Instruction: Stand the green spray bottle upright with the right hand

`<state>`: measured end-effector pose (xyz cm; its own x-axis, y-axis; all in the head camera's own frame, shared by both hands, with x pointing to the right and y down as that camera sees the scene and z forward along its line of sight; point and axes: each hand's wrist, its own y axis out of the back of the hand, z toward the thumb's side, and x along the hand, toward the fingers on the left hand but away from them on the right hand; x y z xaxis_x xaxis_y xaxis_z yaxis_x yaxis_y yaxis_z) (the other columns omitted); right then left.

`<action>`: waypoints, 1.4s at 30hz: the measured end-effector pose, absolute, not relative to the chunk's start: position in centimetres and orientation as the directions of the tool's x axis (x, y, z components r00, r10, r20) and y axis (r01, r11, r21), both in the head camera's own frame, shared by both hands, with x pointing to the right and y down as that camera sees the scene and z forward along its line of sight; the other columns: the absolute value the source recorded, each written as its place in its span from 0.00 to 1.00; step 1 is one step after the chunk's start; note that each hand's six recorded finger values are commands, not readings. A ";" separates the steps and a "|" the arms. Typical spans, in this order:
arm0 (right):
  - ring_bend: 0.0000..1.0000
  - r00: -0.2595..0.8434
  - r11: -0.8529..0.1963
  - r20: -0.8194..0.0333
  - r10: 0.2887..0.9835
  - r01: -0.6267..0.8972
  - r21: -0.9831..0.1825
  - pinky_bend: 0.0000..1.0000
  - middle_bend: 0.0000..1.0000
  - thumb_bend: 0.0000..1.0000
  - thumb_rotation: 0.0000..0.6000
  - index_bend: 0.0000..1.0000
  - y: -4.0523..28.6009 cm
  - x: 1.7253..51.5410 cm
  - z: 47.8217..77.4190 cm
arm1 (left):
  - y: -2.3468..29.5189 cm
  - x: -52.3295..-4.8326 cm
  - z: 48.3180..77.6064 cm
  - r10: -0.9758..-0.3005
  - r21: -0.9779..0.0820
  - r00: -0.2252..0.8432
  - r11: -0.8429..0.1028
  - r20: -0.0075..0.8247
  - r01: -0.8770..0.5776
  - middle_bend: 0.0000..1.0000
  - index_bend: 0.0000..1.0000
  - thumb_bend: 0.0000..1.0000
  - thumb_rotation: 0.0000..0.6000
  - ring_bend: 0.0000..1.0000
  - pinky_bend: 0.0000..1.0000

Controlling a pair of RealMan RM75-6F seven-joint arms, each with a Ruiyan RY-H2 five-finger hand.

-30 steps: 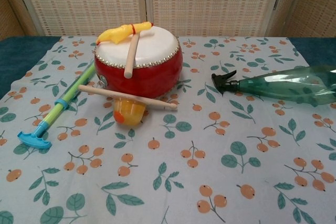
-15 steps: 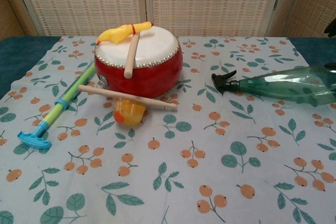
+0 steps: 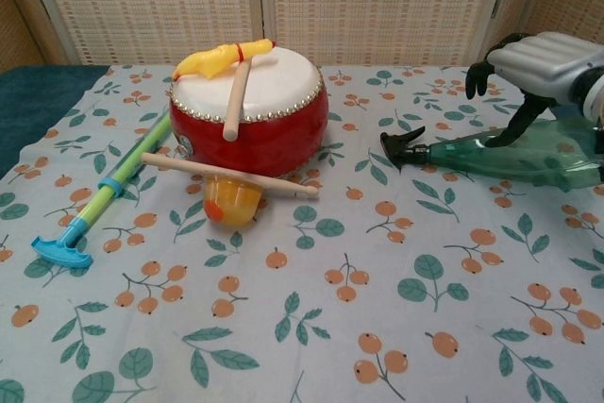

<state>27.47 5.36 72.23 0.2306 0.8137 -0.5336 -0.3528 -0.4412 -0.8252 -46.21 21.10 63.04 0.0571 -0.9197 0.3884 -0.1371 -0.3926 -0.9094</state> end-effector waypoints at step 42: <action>0.30 0.096 -0.454 -0.527 0.844 -0.393 -0.799 0.12 0.57 0.00 1.00 0.70 4.3 26.0 77.3 | 20.8 -45.9 63.3 -0.926 -0.903 0.099 -0.378 0.365 -0.204 0.00 0.00 0.22 1.00 0.00 0.00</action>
<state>25.96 4.30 77.29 0.0958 0.8444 -0.5271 -0.3933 -0.4543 -0.7993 -45.93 20.83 63.32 0.0986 -0.9258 0.3649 -0.2042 -0.3777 -0.9031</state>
